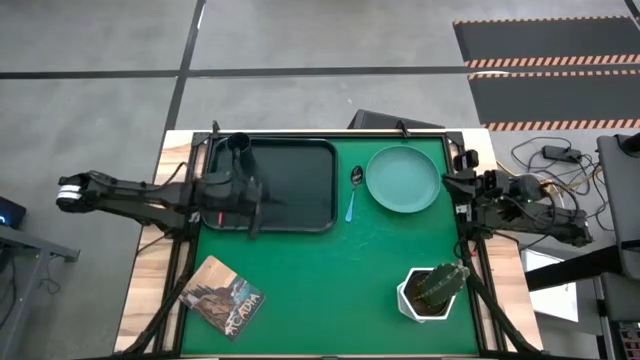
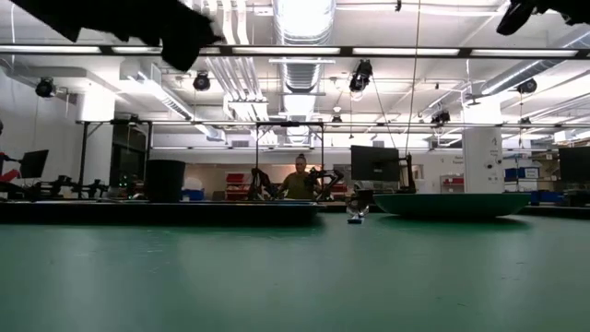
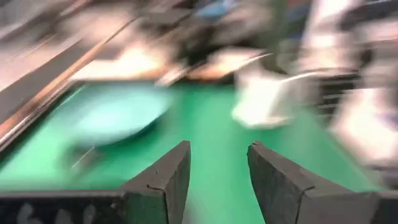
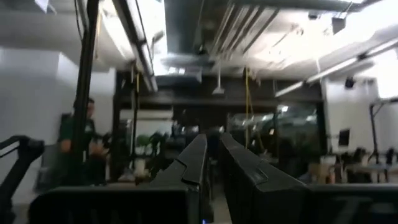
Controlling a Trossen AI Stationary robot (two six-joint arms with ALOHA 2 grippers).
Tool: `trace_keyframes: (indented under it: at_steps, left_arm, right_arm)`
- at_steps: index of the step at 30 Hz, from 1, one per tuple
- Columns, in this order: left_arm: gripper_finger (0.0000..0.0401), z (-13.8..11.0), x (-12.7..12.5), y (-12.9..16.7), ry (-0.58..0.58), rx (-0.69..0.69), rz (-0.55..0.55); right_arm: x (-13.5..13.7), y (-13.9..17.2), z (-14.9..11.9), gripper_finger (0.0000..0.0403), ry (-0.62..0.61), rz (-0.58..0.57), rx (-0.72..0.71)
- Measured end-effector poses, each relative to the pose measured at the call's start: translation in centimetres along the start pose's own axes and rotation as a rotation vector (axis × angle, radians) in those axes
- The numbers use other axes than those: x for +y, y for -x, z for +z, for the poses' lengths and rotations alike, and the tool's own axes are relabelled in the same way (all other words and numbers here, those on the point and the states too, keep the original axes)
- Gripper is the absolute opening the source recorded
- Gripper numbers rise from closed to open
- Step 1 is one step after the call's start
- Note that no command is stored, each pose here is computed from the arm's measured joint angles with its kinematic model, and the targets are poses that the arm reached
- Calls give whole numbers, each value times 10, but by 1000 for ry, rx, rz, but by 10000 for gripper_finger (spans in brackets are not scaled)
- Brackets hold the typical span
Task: Pick and place plate/cup/fork/spoon on tray
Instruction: Put the pink fork on the black serving tray to the bottom of the black cup
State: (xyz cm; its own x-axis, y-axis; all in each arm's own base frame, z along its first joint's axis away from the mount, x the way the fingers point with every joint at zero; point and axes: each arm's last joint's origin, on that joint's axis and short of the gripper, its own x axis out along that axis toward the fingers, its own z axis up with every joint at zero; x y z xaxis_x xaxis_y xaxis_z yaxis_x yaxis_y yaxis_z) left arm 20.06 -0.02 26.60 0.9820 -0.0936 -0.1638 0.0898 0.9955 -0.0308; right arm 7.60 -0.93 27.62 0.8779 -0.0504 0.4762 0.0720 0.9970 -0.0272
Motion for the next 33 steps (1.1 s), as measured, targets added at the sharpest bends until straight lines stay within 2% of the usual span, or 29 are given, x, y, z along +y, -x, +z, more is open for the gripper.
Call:
trace_keyframes:
  at_steps: [1, 3, 9, 12, 17, 21, 24, 28, 33]
  left_arm:
    - [141, 3, -3, 1, -30, -48, -70]
    - [141, 8, -5, 2, -70, -118, -128]
    - [141, 10, -5, 2, -218, -153, -138]
    - [141, 10, -5, 2, -286, -159, -134]
    - [141, 10, -6, 4, -450, -169, -122]
    - [137, 5, -6, 7, -615, -149, -120]
    - [122, 0, -8, 11, -704, -152, -178]
    - [96, 0, -12, 18, -747, -204, -300]
    - [68, 6, -14, 29, -758, -252, -303]
  right_arm:
    - [0, -3, 1, 31, -11, 1, 18]
    - [-1, -9, 2, 31, -24, 0, 48]
    - [-4, -43, 12, 31, -55, -12, 131]
    - [-7, -81, -2, 31, -84, -21, 293]
    - [-11, -127, 2, 31, -135, -41, 433]
    - [-16, -159, 7, 31, -146, -128, 585]
    - [-19, -177, -1, 31, -144, -181, 726]
    - [-22, -203, 0, 31, -171, -212, 781]
    - [-24, -229, -25, 31, -223, -246, 886]
